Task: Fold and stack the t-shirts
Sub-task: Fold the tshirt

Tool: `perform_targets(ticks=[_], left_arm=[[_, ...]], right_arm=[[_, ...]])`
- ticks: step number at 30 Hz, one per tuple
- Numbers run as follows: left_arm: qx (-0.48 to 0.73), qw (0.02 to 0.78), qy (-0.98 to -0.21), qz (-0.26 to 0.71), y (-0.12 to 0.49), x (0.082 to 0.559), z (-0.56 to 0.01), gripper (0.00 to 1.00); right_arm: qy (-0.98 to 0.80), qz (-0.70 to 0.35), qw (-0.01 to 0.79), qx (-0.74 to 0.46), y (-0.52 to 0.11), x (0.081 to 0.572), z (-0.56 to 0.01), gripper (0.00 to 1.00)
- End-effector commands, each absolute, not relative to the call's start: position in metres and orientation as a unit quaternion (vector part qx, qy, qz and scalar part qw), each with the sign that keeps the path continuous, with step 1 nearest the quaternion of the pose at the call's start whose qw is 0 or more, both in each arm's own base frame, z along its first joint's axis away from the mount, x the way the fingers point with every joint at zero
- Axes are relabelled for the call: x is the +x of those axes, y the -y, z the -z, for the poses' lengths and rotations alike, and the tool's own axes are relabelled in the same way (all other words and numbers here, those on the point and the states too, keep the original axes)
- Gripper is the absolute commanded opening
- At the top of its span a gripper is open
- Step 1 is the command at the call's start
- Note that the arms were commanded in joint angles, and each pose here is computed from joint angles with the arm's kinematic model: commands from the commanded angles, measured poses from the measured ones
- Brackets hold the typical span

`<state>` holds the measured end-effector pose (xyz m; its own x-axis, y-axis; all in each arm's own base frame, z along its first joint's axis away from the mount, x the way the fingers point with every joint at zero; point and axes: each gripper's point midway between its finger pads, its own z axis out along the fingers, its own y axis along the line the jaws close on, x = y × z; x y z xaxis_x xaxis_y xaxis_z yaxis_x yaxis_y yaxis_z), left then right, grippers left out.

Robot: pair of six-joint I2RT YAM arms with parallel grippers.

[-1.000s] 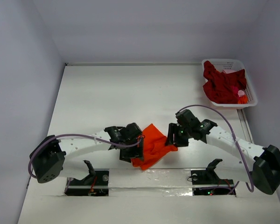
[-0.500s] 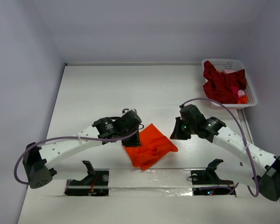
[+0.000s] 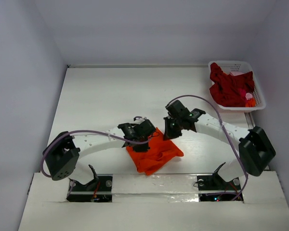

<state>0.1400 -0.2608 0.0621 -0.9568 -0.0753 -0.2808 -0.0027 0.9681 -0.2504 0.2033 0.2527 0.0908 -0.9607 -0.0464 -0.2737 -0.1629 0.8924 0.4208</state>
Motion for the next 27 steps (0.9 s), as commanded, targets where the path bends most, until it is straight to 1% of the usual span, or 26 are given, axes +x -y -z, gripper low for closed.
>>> perform_targets(ticks=[1, 8, 16, 27], left_arm=[[-0.014, 0.174, -0.974, 0.142, 0.271, 0.154, -0.066, 0.0], [-0.015, 0.175, -0.974, 0.142, 0.268, 0.158, -0.062, 0.0], [-0.016, 0.162, -0.978, 0.131, 0.264, 0.167, -0.041, 0.0], [-0.025, 0.152, -0.981, 0.119, 0.25, 0.185, -0.018, 0.0]], right_arm=[[-0.944, -0.271, 0.163, -0.092, -0.285, 0.218, -0.114, 0.0], [-0.944, -0.276, 0.149, -0.106, -0.295, 0.201, -0.108, 0.0], [-0.948, -0.27, 0.126, -0.112, -0.3, 0.183, -0.089, 0.0], [-0.95, -0.268, 0.12, -0.108, -0.3, 0.182, -0.084, 0.0]])
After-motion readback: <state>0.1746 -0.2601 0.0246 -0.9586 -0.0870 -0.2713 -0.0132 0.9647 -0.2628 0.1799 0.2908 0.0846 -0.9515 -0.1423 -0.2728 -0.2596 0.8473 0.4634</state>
